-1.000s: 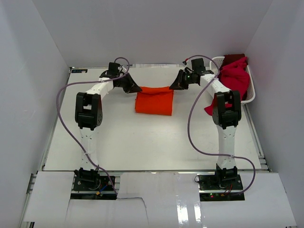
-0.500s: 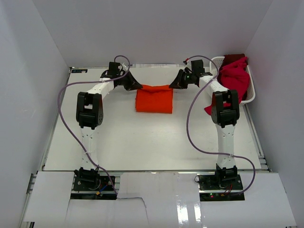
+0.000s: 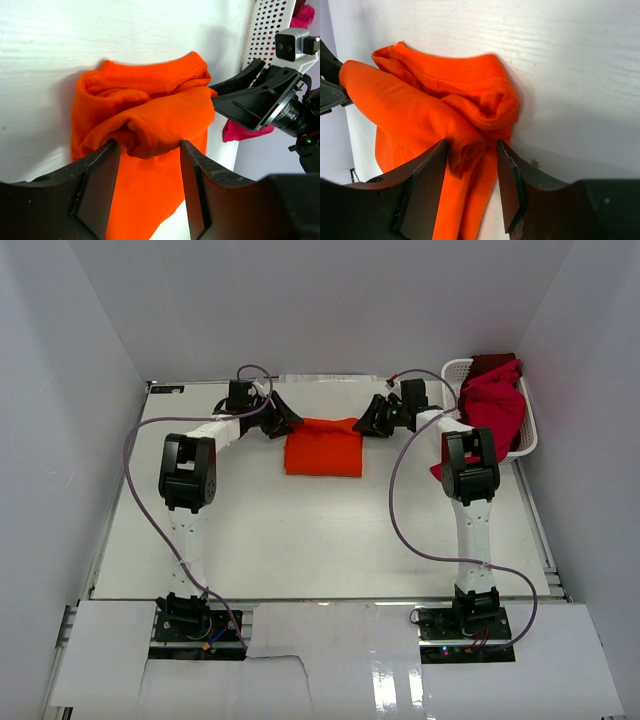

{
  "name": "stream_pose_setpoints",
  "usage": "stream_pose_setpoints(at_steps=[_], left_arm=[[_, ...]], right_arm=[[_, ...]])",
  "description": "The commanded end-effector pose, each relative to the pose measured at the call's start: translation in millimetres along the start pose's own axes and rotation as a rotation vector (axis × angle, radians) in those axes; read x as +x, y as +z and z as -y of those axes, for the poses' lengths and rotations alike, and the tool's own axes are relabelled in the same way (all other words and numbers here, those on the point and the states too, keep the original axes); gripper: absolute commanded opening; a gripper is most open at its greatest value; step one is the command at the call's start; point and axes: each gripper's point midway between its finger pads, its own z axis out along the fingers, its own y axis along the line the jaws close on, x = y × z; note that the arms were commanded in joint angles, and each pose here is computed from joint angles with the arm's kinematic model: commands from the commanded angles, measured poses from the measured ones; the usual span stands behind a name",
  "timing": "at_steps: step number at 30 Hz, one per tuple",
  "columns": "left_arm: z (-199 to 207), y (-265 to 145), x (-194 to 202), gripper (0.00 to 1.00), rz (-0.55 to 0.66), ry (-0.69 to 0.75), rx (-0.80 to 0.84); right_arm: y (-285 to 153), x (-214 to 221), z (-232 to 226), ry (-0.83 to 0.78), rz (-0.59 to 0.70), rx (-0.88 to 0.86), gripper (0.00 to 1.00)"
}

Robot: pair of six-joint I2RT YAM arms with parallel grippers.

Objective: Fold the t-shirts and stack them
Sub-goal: Fold the long partially folded tshirt into a neat square

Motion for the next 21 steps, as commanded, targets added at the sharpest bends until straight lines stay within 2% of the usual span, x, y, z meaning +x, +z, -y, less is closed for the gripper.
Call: stream_pose_setpoints(at_steps=[1, 2, 5, 9, 14, 16, 21], left_arm=[[54, -29, -25, 0.62, 0.138, 0.085, 0.108], [70, -35, -34, 0.62, 0.193, 0.113, 0.166], [86, -53, -47, 0.63, 0.279, 0.148, 0.165], [113, -79, -65, 0.63, 0.374, 0.271, 0.166], [148, -114, -75, 0.64, 0.459, 0.404, 0.172], [154, -122, -70, 0.64, 0.453, 0.44, 0.184], [146, -123, -20, 0.63, 0.285, 0.449, 0.255]], right_arm=[[-21, -33, -27, -0.097, 0.12, -0.029, 0.5], [-24, -39, -32, -0.122, 0.148, -0.038, 0.51], [-36, -48, -41, -0.183, 0.206, -0.027, 0.51], [-61, -61, -58, -0.274, 0.292, -0.003, 0.53], [-72, -59, -62, -0.315, 0.305, 0.009, 0.55], [-76, -54, -70, -0.328, 0.298, -0.021, 0.56], [-72, -29, -94, -0.34, 0.216, -0.178, 0.57]])
